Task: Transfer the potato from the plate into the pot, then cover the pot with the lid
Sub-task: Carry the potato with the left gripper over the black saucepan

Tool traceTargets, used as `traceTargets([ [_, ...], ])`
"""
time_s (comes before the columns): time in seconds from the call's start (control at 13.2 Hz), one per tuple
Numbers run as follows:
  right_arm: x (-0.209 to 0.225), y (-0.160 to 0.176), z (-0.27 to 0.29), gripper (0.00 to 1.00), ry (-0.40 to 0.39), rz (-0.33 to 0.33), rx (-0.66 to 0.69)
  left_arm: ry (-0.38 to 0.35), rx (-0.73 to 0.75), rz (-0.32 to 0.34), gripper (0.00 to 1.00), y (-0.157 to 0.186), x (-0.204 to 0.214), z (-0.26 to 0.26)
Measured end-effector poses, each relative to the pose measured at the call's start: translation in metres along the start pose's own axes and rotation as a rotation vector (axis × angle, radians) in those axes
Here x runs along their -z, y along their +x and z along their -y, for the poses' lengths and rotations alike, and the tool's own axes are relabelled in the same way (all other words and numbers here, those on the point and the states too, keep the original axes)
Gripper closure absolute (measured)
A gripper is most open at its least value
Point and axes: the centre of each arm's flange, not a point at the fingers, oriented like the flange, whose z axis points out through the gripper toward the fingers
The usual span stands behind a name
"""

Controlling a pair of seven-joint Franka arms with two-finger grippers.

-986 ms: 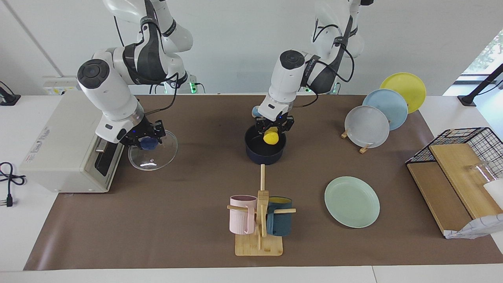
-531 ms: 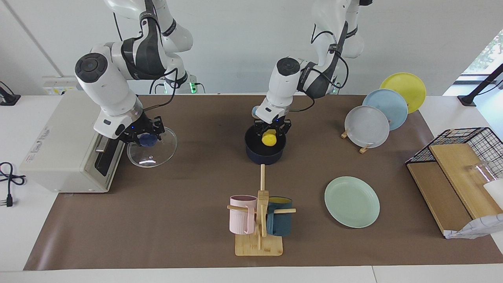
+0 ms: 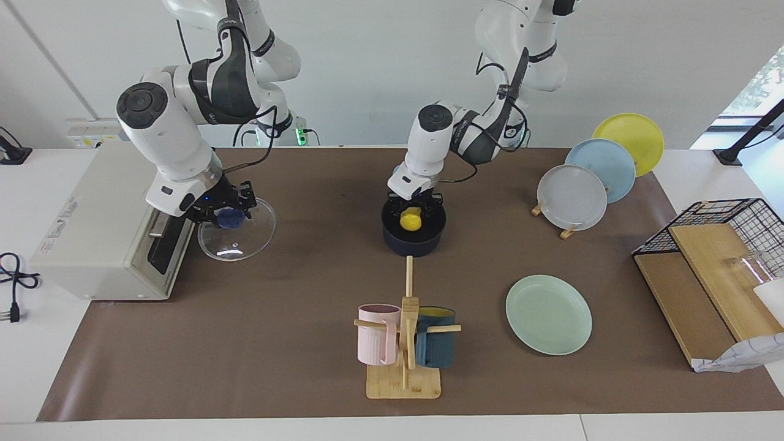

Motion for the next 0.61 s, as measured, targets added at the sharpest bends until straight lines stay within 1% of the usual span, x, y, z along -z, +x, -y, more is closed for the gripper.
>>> traceTargets([
  [0.38, 0.0, 0.0008, 0.003, 0.34, -0.001, 0.0, 0.005, 0.009, -0.047, 0.005, 0.34, -0.0022, -0.0071, 0.0013],
  [0.45, 0.0001, 0.0012, 0.0045, 0.34, -0.001, 0.0, 0.007, 0.01, -0.05, 0.005, 0.26, -0.002, -0.0071, 0.0017],
  [0.61, 0.0, 0.0018, 0.0069, 0.34, -0.001, 0.0, 0.01, 0.01, -0.051, 0.004, 0.02, -0.001, -0.0069, 0.0028],
])
